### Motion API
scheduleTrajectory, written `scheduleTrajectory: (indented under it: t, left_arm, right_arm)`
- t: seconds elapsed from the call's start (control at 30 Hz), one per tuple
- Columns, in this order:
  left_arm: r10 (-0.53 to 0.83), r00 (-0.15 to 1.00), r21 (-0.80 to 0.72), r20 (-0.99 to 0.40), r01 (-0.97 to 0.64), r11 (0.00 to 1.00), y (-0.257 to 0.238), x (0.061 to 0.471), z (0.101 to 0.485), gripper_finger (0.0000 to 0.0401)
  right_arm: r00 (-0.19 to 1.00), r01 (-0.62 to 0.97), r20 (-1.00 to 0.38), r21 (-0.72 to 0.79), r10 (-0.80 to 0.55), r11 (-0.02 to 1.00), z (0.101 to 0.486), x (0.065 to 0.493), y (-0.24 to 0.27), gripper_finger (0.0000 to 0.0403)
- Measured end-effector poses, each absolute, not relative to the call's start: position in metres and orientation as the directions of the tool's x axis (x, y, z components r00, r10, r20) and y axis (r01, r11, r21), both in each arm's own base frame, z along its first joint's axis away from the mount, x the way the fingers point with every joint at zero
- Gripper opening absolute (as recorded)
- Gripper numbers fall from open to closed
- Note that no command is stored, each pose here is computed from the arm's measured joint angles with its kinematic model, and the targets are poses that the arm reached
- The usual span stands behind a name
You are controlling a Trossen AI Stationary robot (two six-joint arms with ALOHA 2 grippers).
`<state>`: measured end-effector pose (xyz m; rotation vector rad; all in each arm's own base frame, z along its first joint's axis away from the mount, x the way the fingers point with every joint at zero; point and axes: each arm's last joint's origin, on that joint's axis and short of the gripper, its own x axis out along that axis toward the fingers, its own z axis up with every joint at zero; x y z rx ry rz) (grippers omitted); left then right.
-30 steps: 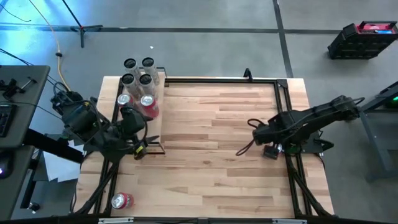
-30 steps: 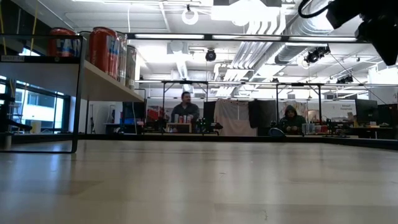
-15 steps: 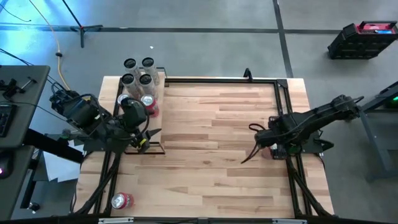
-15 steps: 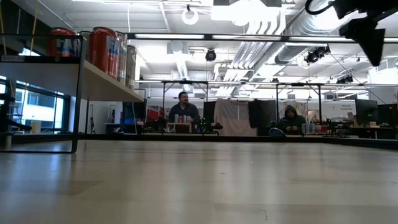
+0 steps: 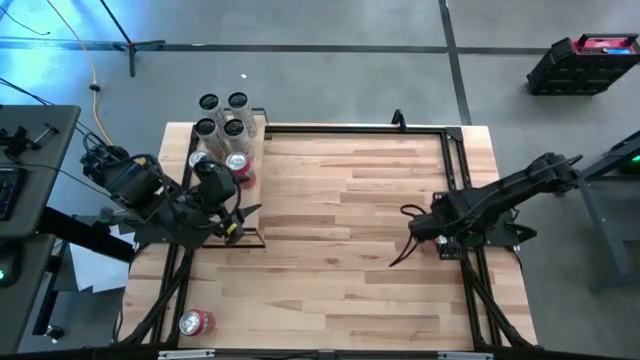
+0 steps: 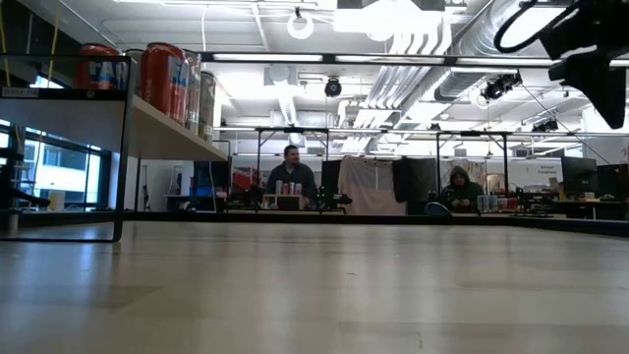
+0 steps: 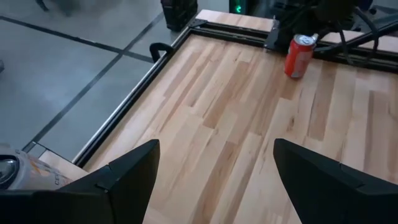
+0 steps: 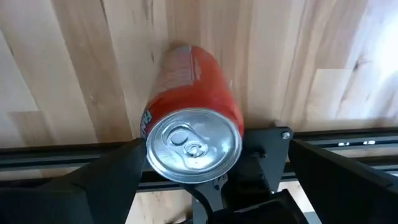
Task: Place canned beverage on shelf
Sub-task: Put the top red soda can on the shelf
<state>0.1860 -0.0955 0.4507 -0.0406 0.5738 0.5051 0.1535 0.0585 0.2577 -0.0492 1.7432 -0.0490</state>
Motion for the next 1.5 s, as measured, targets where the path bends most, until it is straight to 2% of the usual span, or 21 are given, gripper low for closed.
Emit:
scheduleTrajectory:
  t: [0.37, 0.63, 1.0, 1.23, 1.43, 1.5]
  left_arm:
    - [0.477, 0.719, 0.113, -0.506, -0.493, 0.863, -0.093, 0.188, 0.451, 0.0305]
    - [0.477, 0.719, 0.114, -0.506, -0.493, 0.863, -0.093, 0.188, 0.451, 0.0305]
    - [0.489, 0.718, 0.136, -0.495, -0.492, 0.86, -0.093, 0.188, 0.452, 0.0305]
    - [0.489, 0.718, 0.135, -0.496, -0.492, 0.86, -0.093, 0.188, 0.452, 0.0305]
    - [0.48, 0.718, 0.135, -0.504, -0.483, 0.865, -0.093, 0.188, 0.451, 0.0305]
    - [0.473, 0.719, 0.143, -0.509, -0.472, 0.87, -0.093, 0.188, 0.451, 0.0305]
  right_arm:
    - [-0.139, -0.177, -0.99, -0.001, -0.026, 0.984, 0.248, 0.155, 0.067, 0.0383]
    - [-0.272, -0.159, -0.962, 0.041, -0.004, 0.986, 0.221, 0.146, 0.066, 0.0366]
    - [-0.185, -0.313, -0.983, 0.07, 0.011, 0.947, 0.216, 0.154, 0.068, 0.033]
    - [-0.142, -0.3, -0.989, 0.072, 0.03, 0.951, 0.212, 0.161, 0.071, 0.0323]
    - [-0.173, -0.267, -0.985, 0.073, 0.027, 0.961, 0.211, 0.165, 0.073, 0.0284]
    - [-0.189, -0.24, -0.981, 0.082, 0.037, 0.967, 0.212, 0.165, 0.074, 0.0283]
